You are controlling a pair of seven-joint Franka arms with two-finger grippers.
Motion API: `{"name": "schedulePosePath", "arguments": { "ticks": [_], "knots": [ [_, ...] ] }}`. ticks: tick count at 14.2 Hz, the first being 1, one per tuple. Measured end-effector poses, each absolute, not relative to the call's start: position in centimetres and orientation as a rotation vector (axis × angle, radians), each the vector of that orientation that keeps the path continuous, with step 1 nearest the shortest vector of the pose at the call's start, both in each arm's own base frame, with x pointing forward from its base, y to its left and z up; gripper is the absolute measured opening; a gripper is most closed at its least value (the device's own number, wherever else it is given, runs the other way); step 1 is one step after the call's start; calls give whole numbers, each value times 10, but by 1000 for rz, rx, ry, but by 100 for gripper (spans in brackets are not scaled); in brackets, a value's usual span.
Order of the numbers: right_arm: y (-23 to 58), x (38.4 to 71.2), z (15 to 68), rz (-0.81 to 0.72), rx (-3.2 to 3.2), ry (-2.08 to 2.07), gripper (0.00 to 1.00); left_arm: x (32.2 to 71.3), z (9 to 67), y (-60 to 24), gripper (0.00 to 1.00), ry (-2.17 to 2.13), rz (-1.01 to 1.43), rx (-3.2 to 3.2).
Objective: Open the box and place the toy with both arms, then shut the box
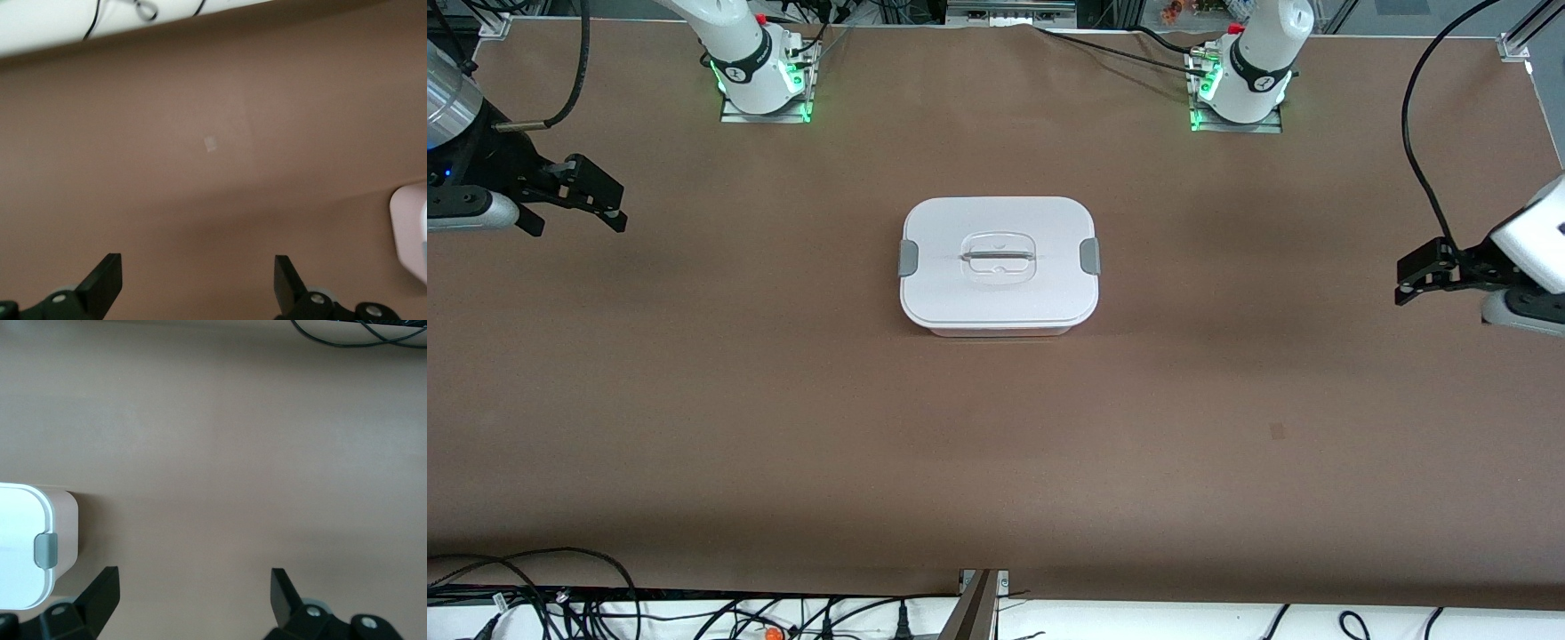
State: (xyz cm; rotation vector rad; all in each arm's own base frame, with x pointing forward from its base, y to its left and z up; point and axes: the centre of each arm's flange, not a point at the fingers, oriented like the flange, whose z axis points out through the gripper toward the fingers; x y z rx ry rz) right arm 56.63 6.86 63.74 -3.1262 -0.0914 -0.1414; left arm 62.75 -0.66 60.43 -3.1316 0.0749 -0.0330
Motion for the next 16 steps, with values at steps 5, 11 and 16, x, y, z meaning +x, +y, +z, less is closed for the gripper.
{"name": "schedulePosePath", "arguments": {
  "ticks": [5,11,16],
  "knots": [
    [69,566,637,-141,-3126,-92,100,600,623,-29,100,-166,-10,-3154],
    [69,566,637,-141,-3126,-92,100,597,607,-11,100,-241,74,-3218],
    [69,566,637,-141,-3126,-92,100,600,598,-10,100,-246,100,-3216]
  ]
}}
